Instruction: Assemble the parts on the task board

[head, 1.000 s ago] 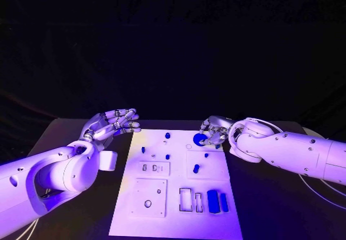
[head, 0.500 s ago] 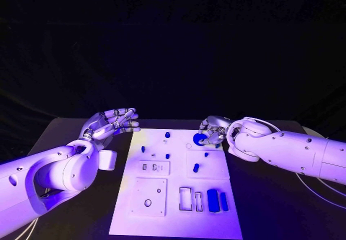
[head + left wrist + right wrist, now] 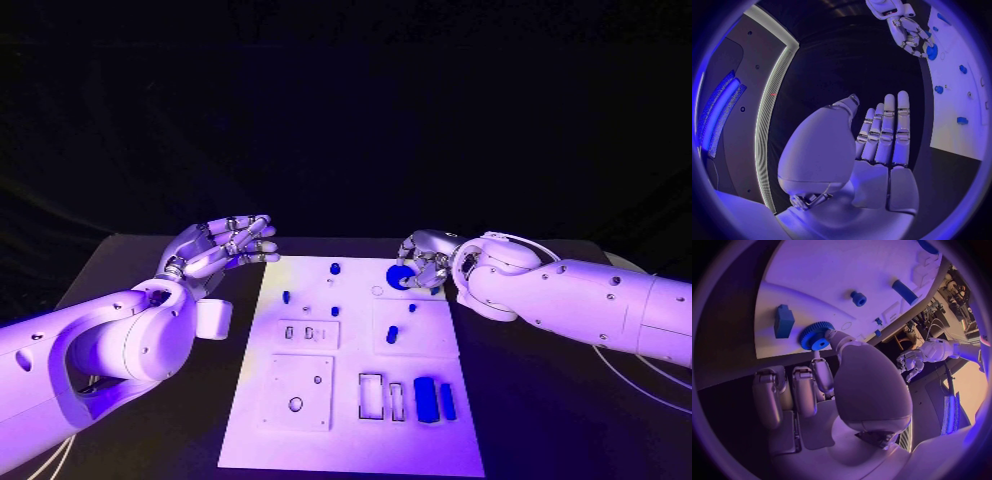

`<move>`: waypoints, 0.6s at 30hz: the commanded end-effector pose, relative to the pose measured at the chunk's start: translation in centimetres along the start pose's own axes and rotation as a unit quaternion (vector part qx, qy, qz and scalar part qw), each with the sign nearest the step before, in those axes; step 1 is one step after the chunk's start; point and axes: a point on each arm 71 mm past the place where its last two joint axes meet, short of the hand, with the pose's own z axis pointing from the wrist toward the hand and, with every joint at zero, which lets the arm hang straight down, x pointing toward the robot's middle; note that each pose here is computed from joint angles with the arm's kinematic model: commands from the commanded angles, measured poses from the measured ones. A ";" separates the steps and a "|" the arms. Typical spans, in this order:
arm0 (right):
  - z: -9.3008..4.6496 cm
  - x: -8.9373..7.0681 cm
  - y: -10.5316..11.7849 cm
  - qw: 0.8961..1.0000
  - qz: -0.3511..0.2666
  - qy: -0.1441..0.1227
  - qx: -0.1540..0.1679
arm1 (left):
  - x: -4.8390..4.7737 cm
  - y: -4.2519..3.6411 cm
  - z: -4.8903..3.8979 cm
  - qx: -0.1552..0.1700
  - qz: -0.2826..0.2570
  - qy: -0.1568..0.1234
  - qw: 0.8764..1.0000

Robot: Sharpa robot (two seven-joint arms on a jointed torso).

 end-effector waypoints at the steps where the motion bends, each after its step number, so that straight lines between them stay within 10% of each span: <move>1: -0.1 0.4 0.0 0.999 -0.039 0.012 -0.001 | 0.22 -0.19 0.07 0.005 -0.002 0.010 1.000; 18: -0.5 -0.1 1.5 0.997 -0.046 -0.055 -0.041 | 0.26 -0.03 0.39 0.005 0.000 0.010 1.000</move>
